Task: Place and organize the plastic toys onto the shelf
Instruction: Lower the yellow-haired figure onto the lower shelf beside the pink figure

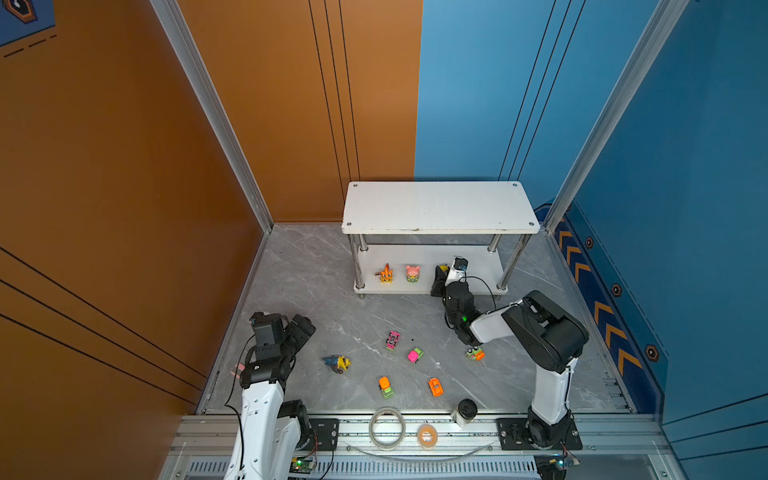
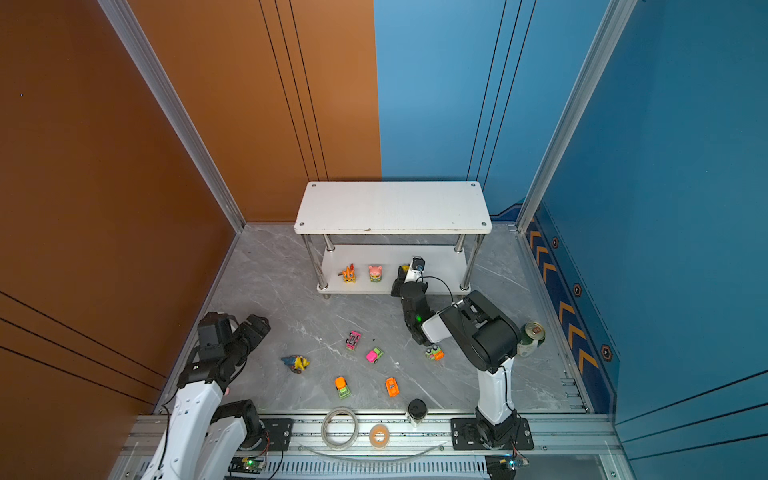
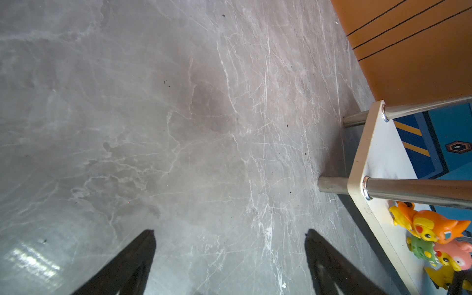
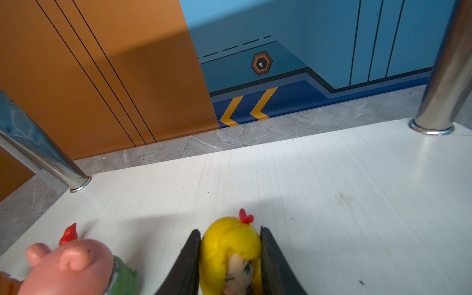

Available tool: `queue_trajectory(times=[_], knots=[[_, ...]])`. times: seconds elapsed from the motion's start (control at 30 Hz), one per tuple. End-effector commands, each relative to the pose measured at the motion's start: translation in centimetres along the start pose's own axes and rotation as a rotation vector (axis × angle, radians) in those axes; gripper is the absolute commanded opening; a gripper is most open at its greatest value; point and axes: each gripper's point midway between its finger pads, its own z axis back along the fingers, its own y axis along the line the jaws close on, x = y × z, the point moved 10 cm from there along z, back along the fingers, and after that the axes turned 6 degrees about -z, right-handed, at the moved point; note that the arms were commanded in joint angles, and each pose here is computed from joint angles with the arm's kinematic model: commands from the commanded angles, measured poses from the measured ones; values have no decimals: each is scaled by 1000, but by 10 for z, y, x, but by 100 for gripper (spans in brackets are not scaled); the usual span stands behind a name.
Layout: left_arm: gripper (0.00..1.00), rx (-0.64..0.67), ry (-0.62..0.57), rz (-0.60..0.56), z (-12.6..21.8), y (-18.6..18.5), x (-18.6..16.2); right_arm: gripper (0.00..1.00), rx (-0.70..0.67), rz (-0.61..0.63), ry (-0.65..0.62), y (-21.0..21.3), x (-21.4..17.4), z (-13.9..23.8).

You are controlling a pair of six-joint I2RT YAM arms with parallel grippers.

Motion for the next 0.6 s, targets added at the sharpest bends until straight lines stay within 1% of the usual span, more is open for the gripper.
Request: queue_trajectory(times=[0.0, 0.13, 0.2, 0.27, 0.43, 0.57], knots=[[93, 1, 5, -9, -1, 3, -3, 27, -17, -14, -1, -2, -7, 4], [93, -1, 2, -8, 0, 4, -3, 44, -15, -19, -5, 0, -9, 7], [93, -3, 1, -11, 1, 3, -3, 49, -17, -17, -7, 0, -9, 8], [93, -4, -1, -12, 1, 3, -3, 51, -17, -14, -7, 1, -9, 9], [93, -4, -2, -12, 1, 3, -3, 52, -10, -5, -1, 3, -9, 13], [93, -8, -4, -14, 2, 2, -2, 57, -5, -5, -2, 3, -6, 16]])
